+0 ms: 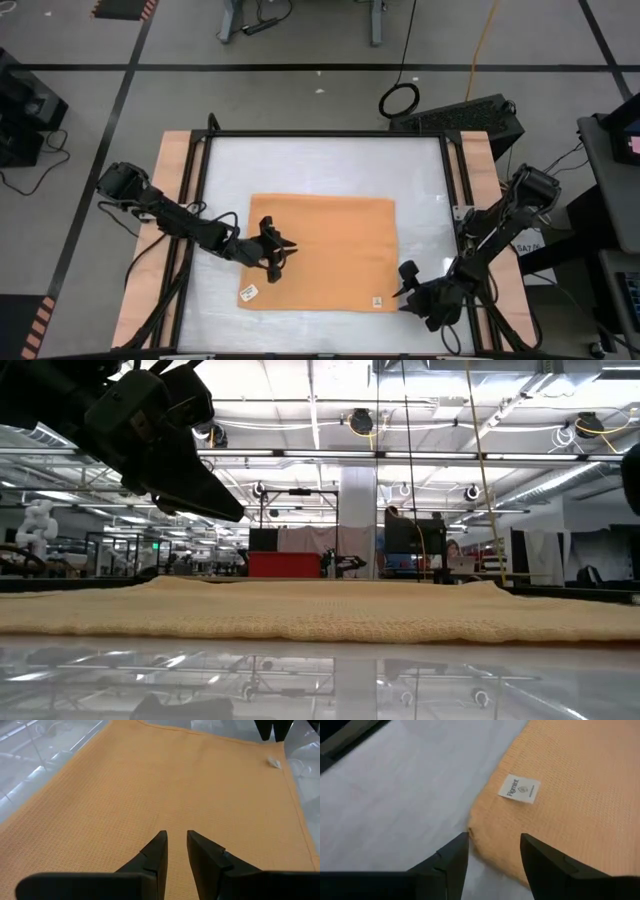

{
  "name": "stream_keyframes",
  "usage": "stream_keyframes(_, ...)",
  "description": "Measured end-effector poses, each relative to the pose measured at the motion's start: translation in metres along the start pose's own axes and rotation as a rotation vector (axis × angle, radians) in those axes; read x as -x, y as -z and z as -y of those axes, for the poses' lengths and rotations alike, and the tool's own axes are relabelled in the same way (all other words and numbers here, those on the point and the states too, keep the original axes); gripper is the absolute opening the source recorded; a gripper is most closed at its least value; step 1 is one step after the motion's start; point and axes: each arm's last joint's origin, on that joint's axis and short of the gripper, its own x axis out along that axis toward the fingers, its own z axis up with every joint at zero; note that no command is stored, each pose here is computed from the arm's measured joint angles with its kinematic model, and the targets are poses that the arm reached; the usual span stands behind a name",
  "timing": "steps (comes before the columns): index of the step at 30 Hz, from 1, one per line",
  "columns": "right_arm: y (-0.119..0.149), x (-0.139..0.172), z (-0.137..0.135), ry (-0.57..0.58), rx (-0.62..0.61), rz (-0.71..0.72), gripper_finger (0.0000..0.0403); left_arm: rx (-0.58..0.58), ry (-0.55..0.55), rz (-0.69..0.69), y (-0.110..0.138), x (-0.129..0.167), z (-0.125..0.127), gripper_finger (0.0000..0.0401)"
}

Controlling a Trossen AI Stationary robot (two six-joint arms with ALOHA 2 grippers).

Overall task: Roll towel
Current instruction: Roll the yellow towel

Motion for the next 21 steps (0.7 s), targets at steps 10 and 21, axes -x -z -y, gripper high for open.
stream_keyframes(10,0.001,-0.005,0.001,-0.073,0.001,-0.036,0.0159,-0.006,-0.001,-0.002,0.0,0.0,0.0,0.0079)
stream_keyframes(21,0.003,-0.013,0.002,-0.062,-0.026,-0.045,0.0127,-0.016,-0.006,0.006,-0.001,0.0,0.0,0.0079)
